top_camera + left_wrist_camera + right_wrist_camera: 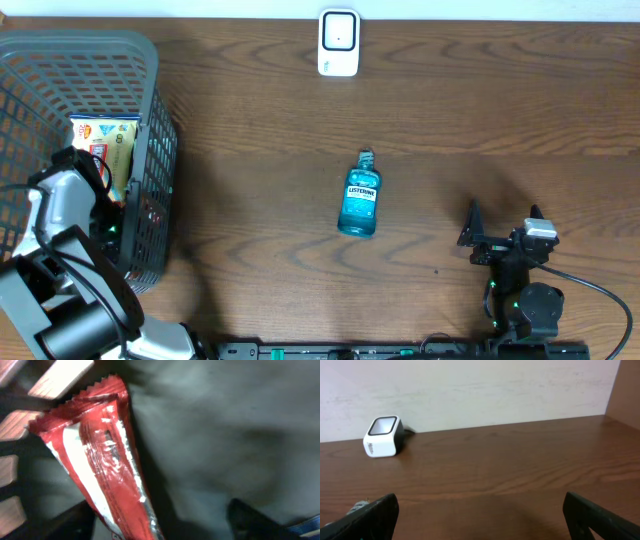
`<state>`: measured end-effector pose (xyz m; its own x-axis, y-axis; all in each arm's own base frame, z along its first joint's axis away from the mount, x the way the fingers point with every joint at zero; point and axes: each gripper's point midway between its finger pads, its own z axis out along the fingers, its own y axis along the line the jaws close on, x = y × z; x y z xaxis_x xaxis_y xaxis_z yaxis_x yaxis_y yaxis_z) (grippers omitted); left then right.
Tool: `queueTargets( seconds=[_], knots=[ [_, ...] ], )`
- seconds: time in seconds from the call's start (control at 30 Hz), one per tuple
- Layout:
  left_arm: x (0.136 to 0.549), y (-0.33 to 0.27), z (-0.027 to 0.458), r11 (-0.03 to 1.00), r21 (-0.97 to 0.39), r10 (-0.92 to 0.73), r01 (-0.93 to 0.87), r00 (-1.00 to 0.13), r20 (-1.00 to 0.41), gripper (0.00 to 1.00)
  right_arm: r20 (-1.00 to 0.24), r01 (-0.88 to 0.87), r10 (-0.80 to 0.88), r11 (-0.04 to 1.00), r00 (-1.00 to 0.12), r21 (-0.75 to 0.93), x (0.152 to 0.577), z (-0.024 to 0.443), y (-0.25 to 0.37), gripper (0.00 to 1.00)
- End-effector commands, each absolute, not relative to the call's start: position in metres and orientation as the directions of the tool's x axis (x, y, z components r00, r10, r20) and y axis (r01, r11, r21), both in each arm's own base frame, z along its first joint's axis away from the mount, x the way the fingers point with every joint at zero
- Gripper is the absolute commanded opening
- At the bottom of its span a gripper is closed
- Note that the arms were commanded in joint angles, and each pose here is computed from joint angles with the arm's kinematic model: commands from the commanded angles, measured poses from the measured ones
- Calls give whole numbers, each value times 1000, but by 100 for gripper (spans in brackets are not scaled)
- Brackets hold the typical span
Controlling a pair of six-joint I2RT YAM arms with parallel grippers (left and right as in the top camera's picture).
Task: Scan the item barcode
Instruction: 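Reach the left gripper into the basket and grasp the orange snack bar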
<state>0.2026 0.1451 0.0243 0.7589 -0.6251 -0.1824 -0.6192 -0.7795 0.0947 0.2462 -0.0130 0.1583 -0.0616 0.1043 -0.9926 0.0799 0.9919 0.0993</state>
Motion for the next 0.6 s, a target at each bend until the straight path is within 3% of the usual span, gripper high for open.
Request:
queueTargets(
  seconds=[0.0,0.07,0.13,0.17,0.37,0.57],
  knots=[
    [181,121,-2,-762,199,-646,-616,744,-168,78,-991,85,118,990,-60,113,246,158,-14,99],
    [177,117,-9,-747,204,-663,-632,730,-165,66,-991,85,118,990,-60,113,246,158,-14,99],
    [174,115,-13,-730,211,-682,-650,713,-162,30,-991,85,118,990,-60,113,246,158,-14,99],
    [173,115,-13,-726,214,-686,-653,710,-162,8,-991,85,118,990,-60,113,246,158,-14,99],
    [196,135,2,-608,144,-794,-781,598,-110,7,-991,85,118,990,-60,113,246,158,-14,99],
    [245,189,81,-399,-129,-903,-908,414,-118,7,-991,85,118,990,-60,113,246,158,-14,99]
  ],
)
